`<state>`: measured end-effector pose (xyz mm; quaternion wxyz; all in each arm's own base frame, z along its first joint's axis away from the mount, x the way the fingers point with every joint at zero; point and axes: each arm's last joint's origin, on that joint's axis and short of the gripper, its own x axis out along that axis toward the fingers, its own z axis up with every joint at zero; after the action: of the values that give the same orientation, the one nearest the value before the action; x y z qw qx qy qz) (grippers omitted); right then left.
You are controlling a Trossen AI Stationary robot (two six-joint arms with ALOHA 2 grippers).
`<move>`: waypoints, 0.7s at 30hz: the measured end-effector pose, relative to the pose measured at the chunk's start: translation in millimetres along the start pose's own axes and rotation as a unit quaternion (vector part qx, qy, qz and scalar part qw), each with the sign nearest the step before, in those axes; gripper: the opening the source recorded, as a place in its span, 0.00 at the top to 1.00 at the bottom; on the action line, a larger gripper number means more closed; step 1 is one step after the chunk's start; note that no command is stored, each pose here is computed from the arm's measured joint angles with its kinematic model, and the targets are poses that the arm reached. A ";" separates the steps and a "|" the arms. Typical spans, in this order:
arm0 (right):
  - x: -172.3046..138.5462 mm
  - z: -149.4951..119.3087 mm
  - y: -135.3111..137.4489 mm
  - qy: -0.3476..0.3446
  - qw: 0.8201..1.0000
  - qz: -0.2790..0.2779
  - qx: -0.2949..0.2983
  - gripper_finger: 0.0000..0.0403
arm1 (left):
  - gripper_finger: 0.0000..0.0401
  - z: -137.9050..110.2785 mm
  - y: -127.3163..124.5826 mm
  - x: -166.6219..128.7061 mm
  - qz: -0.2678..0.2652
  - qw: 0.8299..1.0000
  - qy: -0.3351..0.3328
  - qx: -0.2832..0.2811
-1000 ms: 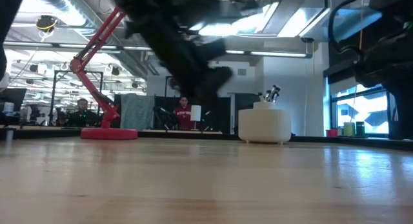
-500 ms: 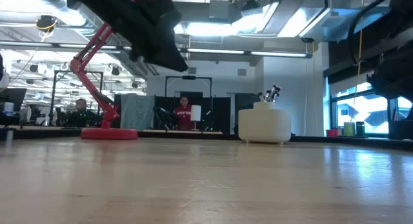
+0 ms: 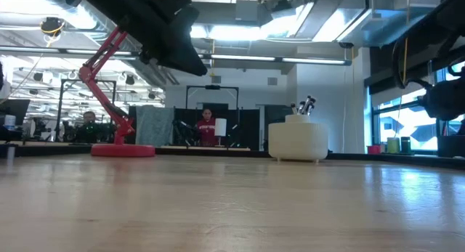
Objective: Put items in baskets/containers
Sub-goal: Put the black eyeshadow brush into the white organizer
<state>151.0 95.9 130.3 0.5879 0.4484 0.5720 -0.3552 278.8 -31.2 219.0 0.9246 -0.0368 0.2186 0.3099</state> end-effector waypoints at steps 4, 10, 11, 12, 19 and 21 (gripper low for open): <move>0.6 0.6 0.3 -0.004 1.000 0.001 -0.009 0.95 | 0.86 0.4 0.3 0.0 0.007 1.000 -0.004 0.001; 0.8 0.8 0.9 -0.004 1.000 0.005 -0.025 0.98 | 0.85 0.8 0.4 -0.1 0.011 1.000 -0.007 0.008; 0.8 0.7 1.0 -0.004 1.000 0.006 -0.027 0.98 | 0.85 0.8 0.4 0.0 0.011 1.000 -0.007 0.008; 0.9 0.8 1.1 -0.004 1.000 0.006 -0.030 0.98 | 0.85 0.9 0.4 -0.1 0.011 1.000 -0.007 0.008; -16.9 -0.7 15.6 -0.034 0.997 0.035 -0.060 0.99 | 0.85 0.8 0.4 0.0 0.011 1.000 -0.007 0.012; -29.6 0.3 22.7 -0.060 0.994 0.062 -0.071 0.99 | 0.85 0.8 0.5 0.1 0.012 1.000 -0.007 0.012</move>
<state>169.4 100.7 162.4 0.6727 0.4182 0.5300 -0.3028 278.8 -30.6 219.7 0.9227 -0.0210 0.2162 0.3185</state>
